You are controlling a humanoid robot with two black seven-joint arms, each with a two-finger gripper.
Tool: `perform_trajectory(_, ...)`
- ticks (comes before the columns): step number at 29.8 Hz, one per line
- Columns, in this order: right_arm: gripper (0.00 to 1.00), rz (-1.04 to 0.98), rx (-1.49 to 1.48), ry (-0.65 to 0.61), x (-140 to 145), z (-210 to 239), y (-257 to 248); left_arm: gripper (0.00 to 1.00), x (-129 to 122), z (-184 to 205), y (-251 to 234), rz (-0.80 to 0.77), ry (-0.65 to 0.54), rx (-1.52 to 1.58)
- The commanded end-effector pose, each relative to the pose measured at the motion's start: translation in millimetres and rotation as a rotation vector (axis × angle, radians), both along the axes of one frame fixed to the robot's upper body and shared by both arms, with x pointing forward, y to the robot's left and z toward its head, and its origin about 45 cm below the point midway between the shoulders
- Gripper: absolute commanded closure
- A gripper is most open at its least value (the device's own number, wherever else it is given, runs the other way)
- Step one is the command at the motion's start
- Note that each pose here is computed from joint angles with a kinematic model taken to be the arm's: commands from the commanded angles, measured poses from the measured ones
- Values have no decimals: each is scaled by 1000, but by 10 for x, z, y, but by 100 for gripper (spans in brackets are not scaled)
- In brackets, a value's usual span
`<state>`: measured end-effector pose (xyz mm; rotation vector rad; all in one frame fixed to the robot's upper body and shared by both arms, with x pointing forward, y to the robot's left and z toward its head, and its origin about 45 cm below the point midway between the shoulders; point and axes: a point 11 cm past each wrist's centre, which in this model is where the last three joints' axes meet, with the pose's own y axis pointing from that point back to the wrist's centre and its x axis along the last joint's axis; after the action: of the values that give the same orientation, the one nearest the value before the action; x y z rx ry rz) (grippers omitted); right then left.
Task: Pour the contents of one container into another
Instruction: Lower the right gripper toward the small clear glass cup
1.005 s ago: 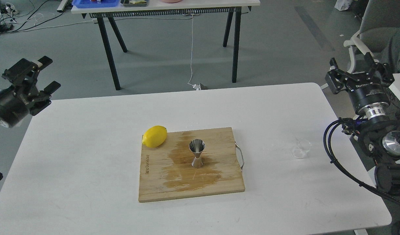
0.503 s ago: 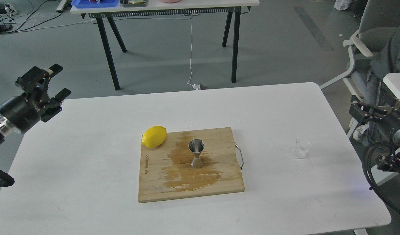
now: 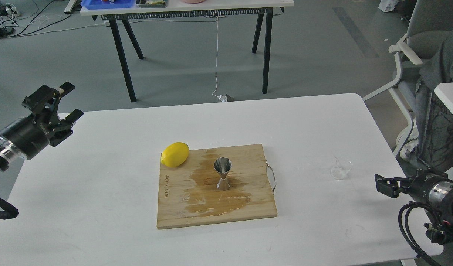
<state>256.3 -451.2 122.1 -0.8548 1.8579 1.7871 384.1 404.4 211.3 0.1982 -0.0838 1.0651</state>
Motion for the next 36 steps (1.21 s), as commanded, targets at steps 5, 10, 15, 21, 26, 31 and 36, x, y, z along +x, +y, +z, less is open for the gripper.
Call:
perform_trajectory(5,3,50,-28,68,53,-209,124,0,0,0,1,0,0,0)
perform_trajectory(10,3,64,-37,72,90,-323,247,0,-34,-51,7,3,12,-1)
perform_trajectory(15,3,120,-43,82,238,-457,516,0,-33,-100,-64,-5,17,-17)
perform_trajectory(21,3,142,-42,82,330,-473,619,0,-44,-103,-42,-2,20,-13)
perform_trajectory(26,4,156,-50,75,368,-494,699,0,-66,-132,-34,0,27,-13)
perform_trajectory(31,4,173,-66,55,465,-449,752,0,-71,-139,-33,0,29,-13)
perform_trajectory(36,5,170,-60,43,547,-443,809,0,-71,-139,-33,0,29,-13)
